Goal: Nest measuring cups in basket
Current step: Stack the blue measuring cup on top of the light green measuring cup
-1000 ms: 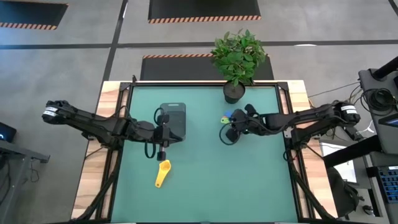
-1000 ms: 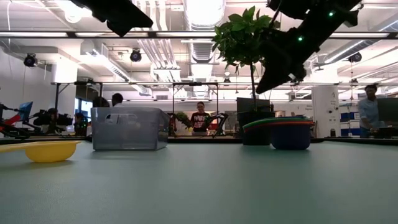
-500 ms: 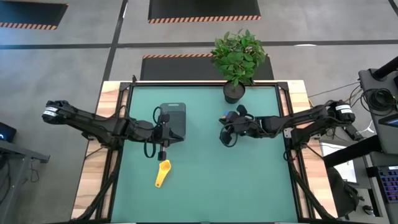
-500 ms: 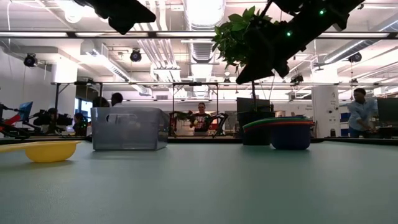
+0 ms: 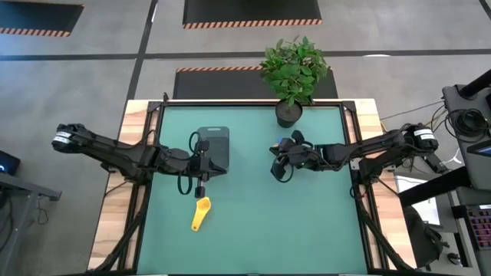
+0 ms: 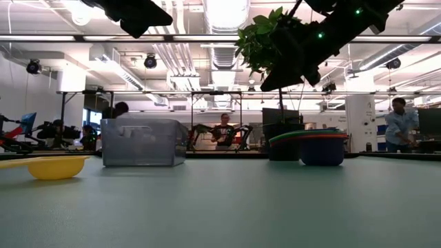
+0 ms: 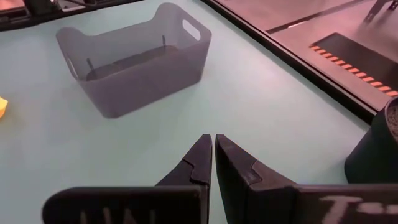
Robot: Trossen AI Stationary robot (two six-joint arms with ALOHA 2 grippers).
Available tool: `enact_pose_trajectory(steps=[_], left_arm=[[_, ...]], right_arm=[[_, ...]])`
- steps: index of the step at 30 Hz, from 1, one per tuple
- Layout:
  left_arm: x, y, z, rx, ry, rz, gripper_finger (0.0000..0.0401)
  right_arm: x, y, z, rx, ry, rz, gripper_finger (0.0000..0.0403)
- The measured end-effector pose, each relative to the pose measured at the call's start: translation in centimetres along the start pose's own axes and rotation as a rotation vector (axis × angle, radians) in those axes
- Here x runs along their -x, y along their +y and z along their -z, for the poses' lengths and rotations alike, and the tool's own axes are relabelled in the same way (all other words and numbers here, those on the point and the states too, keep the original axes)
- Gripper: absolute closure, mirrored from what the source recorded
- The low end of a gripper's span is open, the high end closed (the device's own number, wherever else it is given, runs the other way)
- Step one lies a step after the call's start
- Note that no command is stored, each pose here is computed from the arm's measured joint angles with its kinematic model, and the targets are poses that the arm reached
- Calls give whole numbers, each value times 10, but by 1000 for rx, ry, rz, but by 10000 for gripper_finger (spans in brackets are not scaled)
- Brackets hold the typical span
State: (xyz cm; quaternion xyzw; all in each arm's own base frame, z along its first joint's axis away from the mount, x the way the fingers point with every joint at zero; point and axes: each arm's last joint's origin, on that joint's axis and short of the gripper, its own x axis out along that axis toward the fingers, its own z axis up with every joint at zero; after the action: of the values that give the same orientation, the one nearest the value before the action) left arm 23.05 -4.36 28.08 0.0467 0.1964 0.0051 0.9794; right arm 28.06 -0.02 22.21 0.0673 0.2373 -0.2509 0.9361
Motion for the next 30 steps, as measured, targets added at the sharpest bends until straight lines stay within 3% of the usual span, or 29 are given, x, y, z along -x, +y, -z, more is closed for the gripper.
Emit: enact_pose_trajectory(steps=[8, 19, 30], left_arm=[[0, 0, 0, 5, 5, 0, 401], [0, 0, 3, 7, 19, 0, 401], [0, 0, 3, 7, 19, 0, 401]], right_arm=[[5, 1, -12, -67, 66, -3, 394], [14, -32, -48, -8, 365, 203, 394], [-12, -63, -46, 46, 524, 177, 394]])
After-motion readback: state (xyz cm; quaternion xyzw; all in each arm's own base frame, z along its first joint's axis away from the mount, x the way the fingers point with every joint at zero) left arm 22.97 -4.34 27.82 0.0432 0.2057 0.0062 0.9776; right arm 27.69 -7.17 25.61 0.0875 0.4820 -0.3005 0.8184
